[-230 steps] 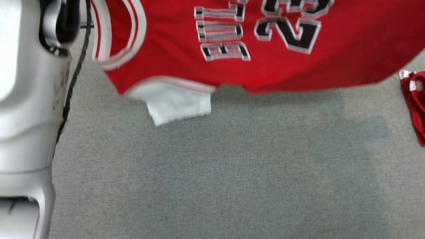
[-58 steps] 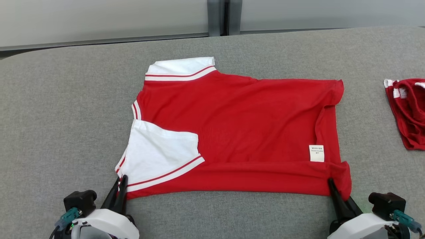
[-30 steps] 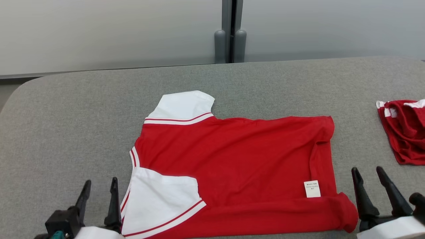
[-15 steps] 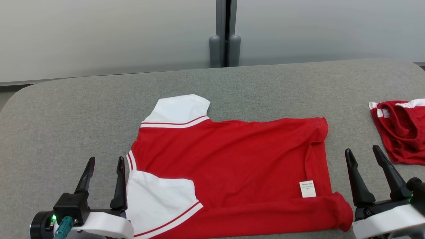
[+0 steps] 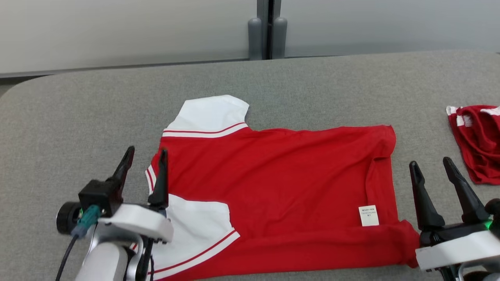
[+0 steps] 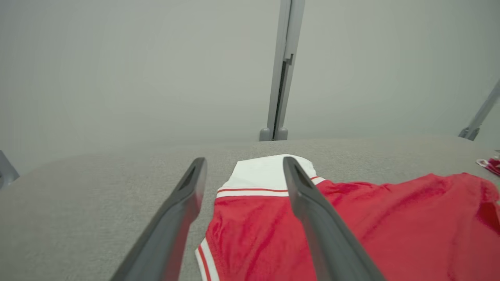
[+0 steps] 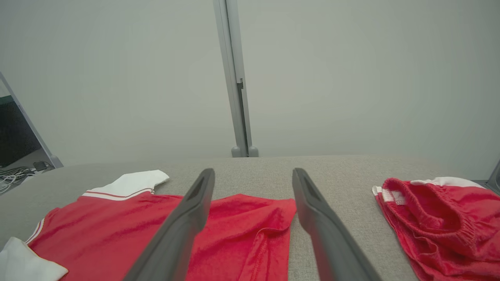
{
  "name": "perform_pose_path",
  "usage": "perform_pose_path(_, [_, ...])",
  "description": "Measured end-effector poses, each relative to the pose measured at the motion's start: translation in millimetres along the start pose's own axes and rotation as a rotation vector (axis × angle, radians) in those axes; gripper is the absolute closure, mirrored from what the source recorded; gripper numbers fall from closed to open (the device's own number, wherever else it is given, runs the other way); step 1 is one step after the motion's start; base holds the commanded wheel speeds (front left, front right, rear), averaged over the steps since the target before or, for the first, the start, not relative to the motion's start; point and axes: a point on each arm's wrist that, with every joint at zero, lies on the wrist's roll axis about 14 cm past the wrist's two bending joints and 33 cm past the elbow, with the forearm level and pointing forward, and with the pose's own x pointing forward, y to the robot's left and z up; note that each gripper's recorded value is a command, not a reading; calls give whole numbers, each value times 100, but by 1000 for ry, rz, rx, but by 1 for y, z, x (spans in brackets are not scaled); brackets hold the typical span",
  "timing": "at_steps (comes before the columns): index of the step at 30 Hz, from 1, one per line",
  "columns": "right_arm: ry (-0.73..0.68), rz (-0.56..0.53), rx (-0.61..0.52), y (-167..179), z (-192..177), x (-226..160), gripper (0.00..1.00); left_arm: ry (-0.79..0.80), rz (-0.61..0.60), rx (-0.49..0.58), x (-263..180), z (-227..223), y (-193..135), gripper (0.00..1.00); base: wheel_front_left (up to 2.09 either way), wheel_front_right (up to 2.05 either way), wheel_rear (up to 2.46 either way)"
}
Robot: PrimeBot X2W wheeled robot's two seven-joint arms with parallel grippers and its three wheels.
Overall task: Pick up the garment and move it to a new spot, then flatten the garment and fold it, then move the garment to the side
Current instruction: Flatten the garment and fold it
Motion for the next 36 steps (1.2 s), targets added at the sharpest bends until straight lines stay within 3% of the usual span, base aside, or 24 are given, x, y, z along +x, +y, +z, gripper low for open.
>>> perform_pose_path(6, [17, 8, 9, -2, -10, 27, 0, 52, -120, -19, 72, -3, -30, 0, 0, 0, 0])
perform_pose_path(14, [54, -16, 27, -16, -35, 50, 0, 254, -217, -9, 149, -59, -55, 0, 0, 0, 0])
perform_pose_path(24, [125, -99, 42, -44, -67, 48, 0, 559, -188, 54, 180, -140, -47, 0, 0, 0, 0])
perform_pose_path(25, [125, -104, 44, -46, -67, 48, 0, 563, -183, 55, 183, -139, -46, 55, 0, 0, 0])
perform_pose_path(26, [126, -109, 43, -48, -67, 49, 0, 568, -180, 55, 184, -139, -46, 100, 0, 0, 0])
perform_pose_path(36, [92, -108, 21, -71, -54, 82, 0, 470, -175, 60, 190, -127, -40, 100, 0, 0, 0])
